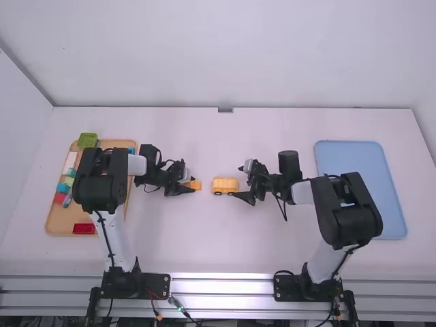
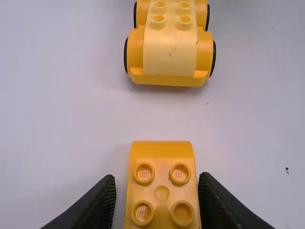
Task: Assemble lego blocks to make yellow taxi
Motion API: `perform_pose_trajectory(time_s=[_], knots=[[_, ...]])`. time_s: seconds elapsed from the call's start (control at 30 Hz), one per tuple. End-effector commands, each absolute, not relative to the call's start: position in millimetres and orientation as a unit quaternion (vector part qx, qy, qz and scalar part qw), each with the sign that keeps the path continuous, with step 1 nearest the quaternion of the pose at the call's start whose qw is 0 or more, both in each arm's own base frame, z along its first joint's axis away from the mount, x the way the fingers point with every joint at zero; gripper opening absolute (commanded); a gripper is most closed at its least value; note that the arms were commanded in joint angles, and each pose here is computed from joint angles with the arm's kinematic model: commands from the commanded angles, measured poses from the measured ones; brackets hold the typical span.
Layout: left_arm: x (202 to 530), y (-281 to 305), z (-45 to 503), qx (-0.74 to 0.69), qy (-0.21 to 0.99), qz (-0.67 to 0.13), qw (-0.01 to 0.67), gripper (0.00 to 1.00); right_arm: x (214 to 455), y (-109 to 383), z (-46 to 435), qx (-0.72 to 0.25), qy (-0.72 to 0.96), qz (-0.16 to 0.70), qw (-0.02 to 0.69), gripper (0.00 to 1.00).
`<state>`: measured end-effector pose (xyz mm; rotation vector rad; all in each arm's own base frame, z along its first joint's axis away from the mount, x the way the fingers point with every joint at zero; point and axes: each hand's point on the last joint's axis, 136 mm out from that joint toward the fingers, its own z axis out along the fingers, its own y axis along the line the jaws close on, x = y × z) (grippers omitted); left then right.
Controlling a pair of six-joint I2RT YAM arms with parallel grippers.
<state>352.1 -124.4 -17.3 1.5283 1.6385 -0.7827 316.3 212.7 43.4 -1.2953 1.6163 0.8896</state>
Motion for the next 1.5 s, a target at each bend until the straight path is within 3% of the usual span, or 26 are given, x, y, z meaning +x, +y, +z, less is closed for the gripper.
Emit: perform_pose_trajectory(time_s=[0.0,0.23,0.47,0.8,1.07,1.47], knots=[[353,-120,-21,0.595,0.642,-0.306,0.374,0.44,319,216,45,-0.521,0.644,0.359,0.43,0.99],[351,-117,-21,0.591,0.646,-0.309,0.371,0.42,319,216,45,-0.521,0.644,0.359,0.43,0.99],[351,-116,-21,0.59,0.647,-0.308,0.371,0.26,319,216,45,-0.521,0.644,0.359,0.43,0.99],[358,-116,0,0.586,0.65,-0.317,0.366,0.24,319,215,42,-0.519,0.651,0.355,0.425,0.99],[370,-126,33,0.59,0.65,-0.335,0.344,0.3,317,222,26,-0.531,0.656,0.342,0.413,0.99],[379,-148,65,0.592,0.645,-0.339,0.344,0.19,324,240,4,-0.546,0.615,0.395,0.409,0.99]])
